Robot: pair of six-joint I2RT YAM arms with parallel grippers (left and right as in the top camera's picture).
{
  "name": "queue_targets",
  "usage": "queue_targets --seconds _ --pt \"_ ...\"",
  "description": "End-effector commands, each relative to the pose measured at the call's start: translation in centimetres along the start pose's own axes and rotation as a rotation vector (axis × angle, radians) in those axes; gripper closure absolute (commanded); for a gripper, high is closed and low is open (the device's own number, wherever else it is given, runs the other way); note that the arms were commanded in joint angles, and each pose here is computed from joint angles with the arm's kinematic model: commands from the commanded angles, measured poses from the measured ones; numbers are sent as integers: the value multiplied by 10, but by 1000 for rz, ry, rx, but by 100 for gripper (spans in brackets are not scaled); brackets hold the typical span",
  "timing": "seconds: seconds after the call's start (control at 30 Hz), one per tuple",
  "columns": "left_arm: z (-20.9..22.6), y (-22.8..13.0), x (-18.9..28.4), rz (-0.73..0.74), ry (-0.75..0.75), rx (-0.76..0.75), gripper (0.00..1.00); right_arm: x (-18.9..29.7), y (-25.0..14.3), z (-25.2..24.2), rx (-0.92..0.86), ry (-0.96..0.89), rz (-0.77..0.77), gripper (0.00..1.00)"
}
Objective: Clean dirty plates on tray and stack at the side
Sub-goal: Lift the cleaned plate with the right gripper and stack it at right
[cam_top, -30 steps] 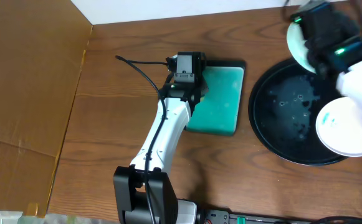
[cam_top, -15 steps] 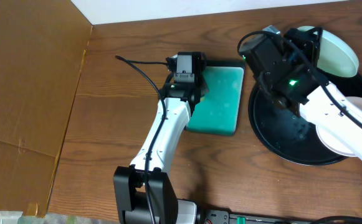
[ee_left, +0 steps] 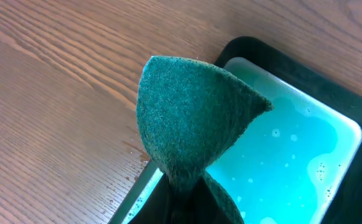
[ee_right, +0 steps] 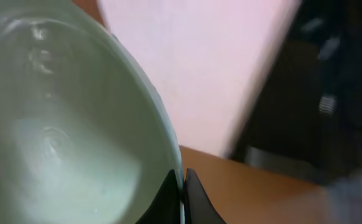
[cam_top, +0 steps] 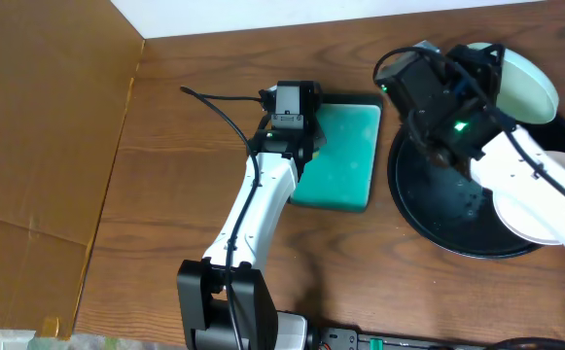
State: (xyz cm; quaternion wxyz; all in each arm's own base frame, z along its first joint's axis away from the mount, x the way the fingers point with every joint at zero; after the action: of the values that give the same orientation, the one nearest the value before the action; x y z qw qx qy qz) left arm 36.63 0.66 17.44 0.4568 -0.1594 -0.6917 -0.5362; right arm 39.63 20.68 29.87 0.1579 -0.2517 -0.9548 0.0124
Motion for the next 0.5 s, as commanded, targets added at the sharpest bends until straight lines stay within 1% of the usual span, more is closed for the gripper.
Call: queue_targets --seconds 0.0,0.1,0.13,0.2,0.23,0.27,0.3,0.37,0.43,0.47 --pt "3 1 3 -9 3 -8 93 -29 -3 11 -261 213 -118 99" --pt "3 1 3 -9 3 -8 93 -59 -8 26 -496 482 -211 99" --pt "3 1 3 -10 3 -8 93 -74 -16 29 -614 591 -226 99" --pt "3 1 3 -9 3 -8 93 -94 -32 29 -788 720 -224 99" --pt "3 1 3 -9 3 -8 93 -110 -46 27 -922 810 -220 99" --pt "3 0 3 -8 4 -8 93 -118 -55 26 -992 852 -216 99" --pt "3 0 3 -7 4 -8 93 -132 -73 23 -1112 925 -208 99" --pt "3 0 3 -7 4 -8 93 -152 -103 19 -1254 1006 -201 99" --pt "3 0 3 -7 4 -8 93 -170 -135 17 -1374 1036 -161 99" --pt "3 0 3 -7 4 -8 93 -181 -152 19 -1428 1030 -117 99"
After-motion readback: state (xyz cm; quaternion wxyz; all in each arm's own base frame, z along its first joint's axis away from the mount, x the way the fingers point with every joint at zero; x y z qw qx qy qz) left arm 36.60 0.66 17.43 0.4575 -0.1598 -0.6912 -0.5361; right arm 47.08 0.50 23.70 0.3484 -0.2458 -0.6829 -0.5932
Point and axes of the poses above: each gripper's point midway between its finger pads, its own x axis back along the fingers, its own z axis along the line the jaws close on, y = z × x, the point moved 5 cm from there along x, back along the fingers, and after that the axes turned 1 degree about x, right-handed, at the moved point
